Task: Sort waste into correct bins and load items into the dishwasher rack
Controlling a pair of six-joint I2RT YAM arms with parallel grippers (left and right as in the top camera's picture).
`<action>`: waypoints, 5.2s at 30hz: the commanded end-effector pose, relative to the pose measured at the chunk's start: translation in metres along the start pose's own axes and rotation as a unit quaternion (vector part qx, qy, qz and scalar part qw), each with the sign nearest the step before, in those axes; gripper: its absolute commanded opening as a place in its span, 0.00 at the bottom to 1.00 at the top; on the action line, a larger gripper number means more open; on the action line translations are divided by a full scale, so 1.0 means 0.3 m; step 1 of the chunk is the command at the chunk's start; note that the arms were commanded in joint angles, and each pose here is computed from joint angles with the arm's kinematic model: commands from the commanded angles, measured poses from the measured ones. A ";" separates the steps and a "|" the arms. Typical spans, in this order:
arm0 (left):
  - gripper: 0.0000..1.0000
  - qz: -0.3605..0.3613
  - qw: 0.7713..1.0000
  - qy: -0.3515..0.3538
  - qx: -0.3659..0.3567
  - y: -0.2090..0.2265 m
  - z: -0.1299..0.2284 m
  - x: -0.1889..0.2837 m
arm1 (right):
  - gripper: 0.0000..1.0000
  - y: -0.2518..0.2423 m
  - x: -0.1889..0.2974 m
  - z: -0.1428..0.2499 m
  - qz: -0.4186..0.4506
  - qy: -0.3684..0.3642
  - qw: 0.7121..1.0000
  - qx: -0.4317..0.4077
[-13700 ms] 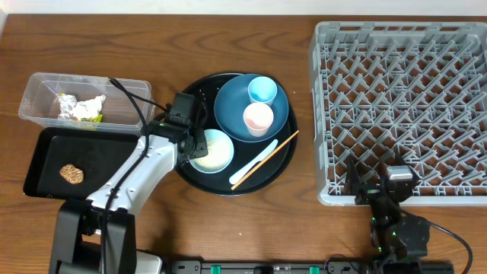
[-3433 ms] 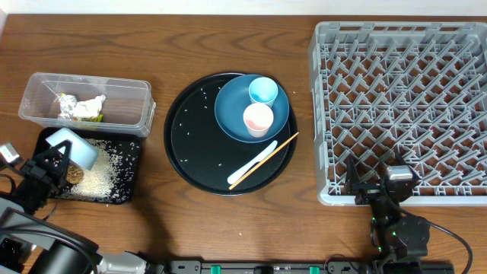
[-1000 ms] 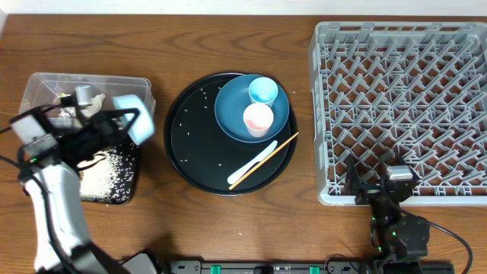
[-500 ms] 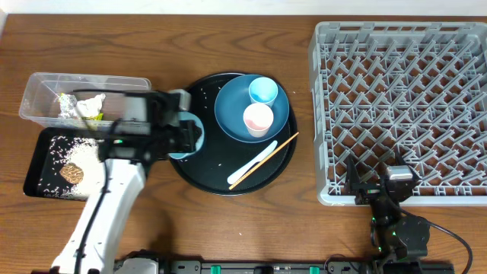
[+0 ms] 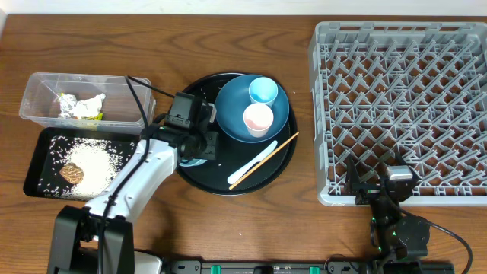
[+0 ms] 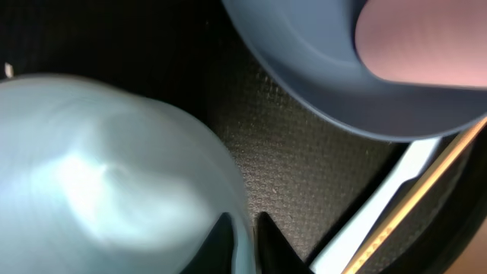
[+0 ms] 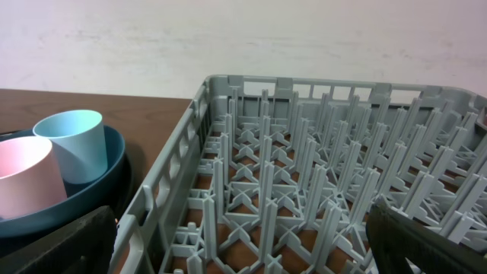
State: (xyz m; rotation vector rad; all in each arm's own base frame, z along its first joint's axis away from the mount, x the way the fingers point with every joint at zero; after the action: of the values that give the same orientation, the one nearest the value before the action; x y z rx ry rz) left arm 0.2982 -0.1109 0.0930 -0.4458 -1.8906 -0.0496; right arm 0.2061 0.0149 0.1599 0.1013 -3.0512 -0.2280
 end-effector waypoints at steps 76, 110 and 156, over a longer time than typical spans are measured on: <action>0.98 -0.136 0.971 -0.194 0.036 0.038 0.012 0.531 | 0.99 -0.001 0.000 0.002 0.002 0.000 1.000 0.004; 0.98 -0.136 0.971 -0.194 0.036 0.038 0.012 0.531 | 0.99 -0.001 0.000 0.002 0.002 0.001 1.000 0.004; 0.98 0.034 0.985 -0.153 0.065 -0.239 -0.222 0.012 | 0.99 -0.001 0.000 0.002 0.002 0.000 1.000 0.004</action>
State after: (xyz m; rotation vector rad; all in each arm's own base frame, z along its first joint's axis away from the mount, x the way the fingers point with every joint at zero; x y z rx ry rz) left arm 0.3225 -0.1967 0.1361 -0.5204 -2.1254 0.2129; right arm 0.2061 0.0150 0.1599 0.1019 -3.0512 -0.2280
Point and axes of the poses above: each gripper's point midway between its finger pads, its own x axis back along the fingers, its own y axis along the line the jaws close on, z = x × y, the point moved 4 cm from there along x, back along the fingers, and after that the axes turned 9 degrees about -x, right-handed, at the moved point
